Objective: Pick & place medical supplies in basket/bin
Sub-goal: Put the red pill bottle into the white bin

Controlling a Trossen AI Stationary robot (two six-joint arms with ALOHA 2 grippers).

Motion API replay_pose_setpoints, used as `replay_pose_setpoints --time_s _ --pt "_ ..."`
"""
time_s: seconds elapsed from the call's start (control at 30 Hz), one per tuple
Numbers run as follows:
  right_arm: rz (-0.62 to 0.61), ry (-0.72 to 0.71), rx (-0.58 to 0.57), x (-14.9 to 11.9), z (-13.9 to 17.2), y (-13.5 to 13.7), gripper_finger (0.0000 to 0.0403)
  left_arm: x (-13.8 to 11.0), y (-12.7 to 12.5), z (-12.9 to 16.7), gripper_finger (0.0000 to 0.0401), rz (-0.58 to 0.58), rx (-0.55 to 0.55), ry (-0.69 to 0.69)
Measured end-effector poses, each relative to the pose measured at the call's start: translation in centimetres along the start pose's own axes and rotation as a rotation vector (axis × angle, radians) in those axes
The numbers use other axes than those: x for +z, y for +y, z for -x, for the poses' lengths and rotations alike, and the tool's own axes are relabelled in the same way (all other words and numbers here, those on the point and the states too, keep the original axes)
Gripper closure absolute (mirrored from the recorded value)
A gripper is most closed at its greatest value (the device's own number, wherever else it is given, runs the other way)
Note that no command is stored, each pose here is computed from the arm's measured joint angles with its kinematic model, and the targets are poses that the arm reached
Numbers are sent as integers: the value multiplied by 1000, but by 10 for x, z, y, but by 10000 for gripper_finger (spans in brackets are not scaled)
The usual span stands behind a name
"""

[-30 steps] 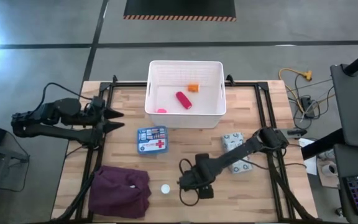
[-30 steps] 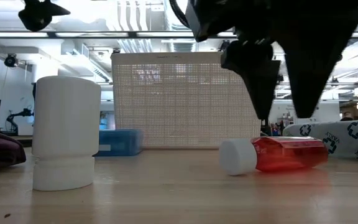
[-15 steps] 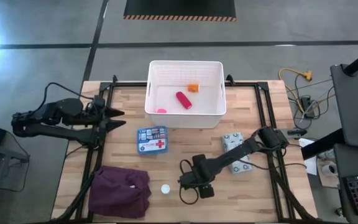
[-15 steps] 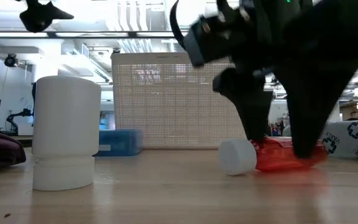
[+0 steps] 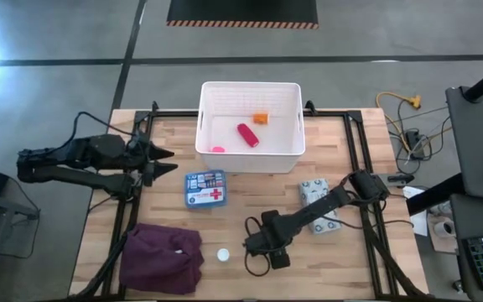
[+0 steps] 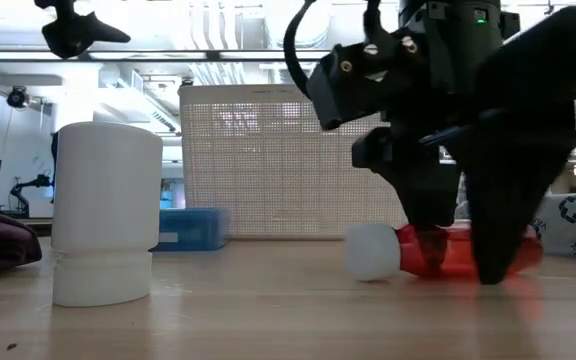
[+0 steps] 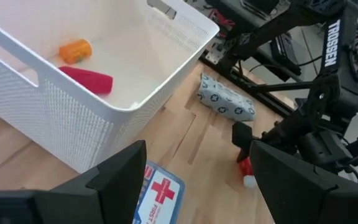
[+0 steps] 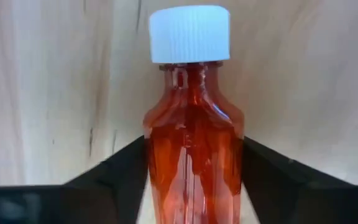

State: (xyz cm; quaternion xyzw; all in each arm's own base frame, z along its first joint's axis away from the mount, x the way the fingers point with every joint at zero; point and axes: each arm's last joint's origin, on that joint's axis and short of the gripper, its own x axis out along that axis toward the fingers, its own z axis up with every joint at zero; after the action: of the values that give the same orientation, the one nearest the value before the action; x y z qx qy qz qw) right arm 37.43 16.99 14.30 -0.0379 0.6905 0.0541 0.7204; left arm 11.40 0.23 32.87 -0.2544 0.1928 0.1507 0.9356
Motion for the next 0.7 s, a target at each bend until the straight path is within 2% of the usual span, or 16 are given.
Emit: replay_pose_setpoints --time_s 0.1,0.2,0.3,0.4,0.47,0.57,0.63,0.7 --pt "-29 -6 -10 1 2 -5 248 6 -2 6 132 -7 -13 -20" --pt "-101 -35 -17 1 14 -11 283 14 -5 19 132 -31 -31 -49" --pt "-224 -122 -69 -2 42 -18 285 24 -7 35 132 -67 -52 -86" --pt "-418 -243 -131 -9 82 -31 276 30 -7 48 132 -113 -42 -78" --pt "-592 -368 -179 -14 115 -43 266 32 -7 54 132 -127 -28 -66" --pt "-835 -646 -292 -28 174 -65 259 32 -5 61 132 -131 -18 -56" --pt "-954 -833 -411 -40 207 -81 259 31 -4 62 132 -132 -13 -51" --pt "-1028 -941 -522 -49 228 -99 258 27 -2 60 132 -137 -5 -31"
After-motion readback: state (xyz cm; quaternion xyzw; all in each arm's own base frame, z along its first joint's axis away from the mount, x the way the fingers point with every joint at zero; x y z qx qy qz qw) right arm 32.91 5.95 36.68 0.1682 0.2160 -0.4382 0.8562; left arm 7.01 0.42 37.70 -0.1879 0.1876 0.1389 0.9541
